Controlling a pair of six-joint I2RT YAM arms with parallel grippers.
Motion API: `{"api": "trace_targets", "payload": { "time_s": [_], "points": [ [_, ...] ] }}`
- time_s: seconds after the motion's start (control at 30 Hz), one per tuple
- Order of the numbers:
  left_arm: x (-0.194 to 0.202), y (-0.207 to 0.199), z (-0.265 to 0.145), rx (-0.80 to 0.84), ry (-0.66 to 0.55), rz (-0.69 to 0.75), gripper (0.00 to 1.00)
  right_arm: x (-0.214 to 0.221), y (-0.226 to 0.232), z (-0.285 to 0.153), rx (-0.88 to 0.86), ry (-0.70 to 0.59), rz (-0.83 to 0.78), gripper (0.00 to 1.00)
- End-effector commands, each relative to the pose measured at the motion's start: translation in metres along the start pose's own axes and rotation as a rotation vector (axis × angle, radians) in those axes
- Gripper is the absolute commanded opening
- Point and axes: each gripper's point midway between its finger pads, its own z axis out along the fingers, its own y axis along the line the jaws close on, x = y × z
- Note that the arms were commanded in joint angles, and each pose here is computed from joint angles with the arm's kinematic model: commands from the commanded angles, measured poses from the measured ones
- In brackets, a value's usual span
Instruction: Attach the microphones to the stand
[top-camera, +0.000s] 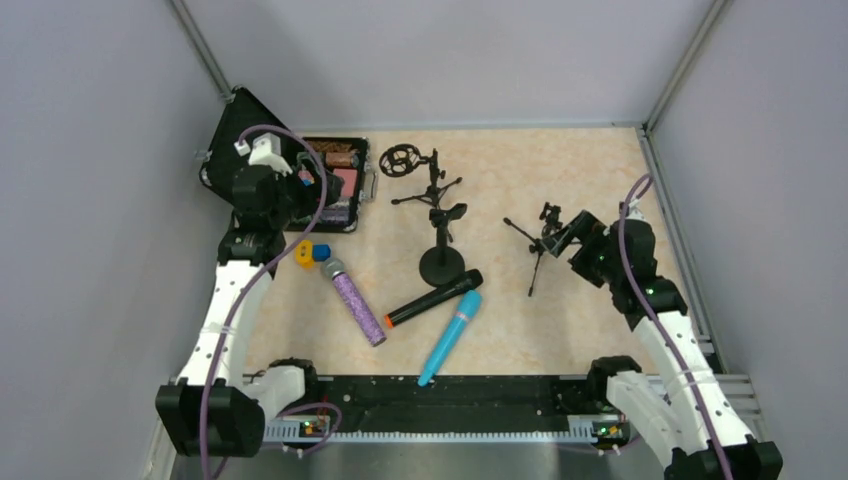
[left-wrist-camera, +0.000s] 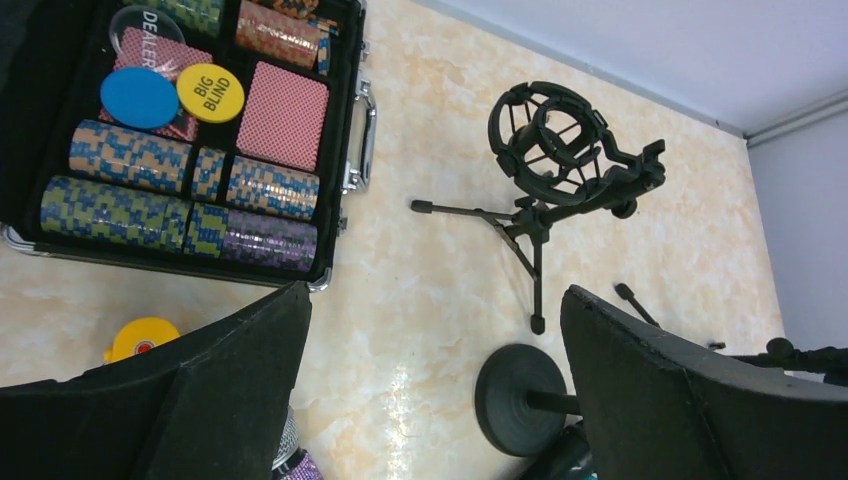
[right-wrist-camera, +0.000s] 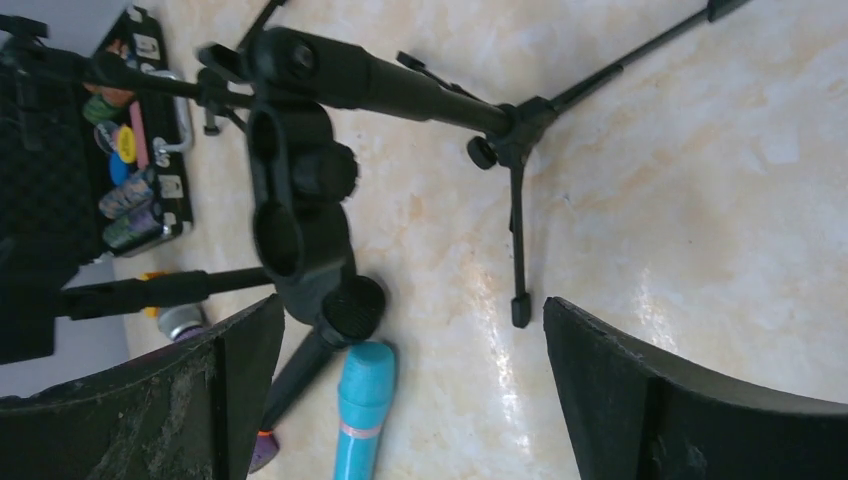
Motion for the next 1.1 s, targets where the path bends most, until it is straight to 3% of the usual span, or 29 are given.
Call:
{"api": "trace_targets", "payload": {
  "time_s": [0.0,0.3,0.5,0.77,0.93,1.07],
  "points": [
    [-0.013,-0.015,0.002,0.054,0.013,0.025,0.99,-0.027,0.029,-0.013,-0.059,-0.046,0.020,0.99],
    [0.003,-0.033,0.017,0.181,0.132,0.042,0.99,-0.077,0.072,-0.040,-0.130,-0.138,-0.161,0.99],
    [-0.006,-0.051,0.019,0.263,0.165,0.073,0.99,-0.092,0.105,-0.034,-0.203,-0.091,-0.250,0.99],
    [-0.017,-0.071,0.033,0.337,0.240,0.049,0.99,-0.125,0.151,-0.039,-0.262,-0.120,-0.376,0.99],
    [-0.019,-0.079,0.043,0.377,0.275,0.024,0.99,-0.122,0.186,-0.035,-0.329,-0.093,-0.431,0.99],
    [-0.013,-0.072,0.054,0.361,0.299,0.021,0.99,-0.090,0.213,-0.023,-0.378,-0.015,-0.501,0.99]
  ]
}}
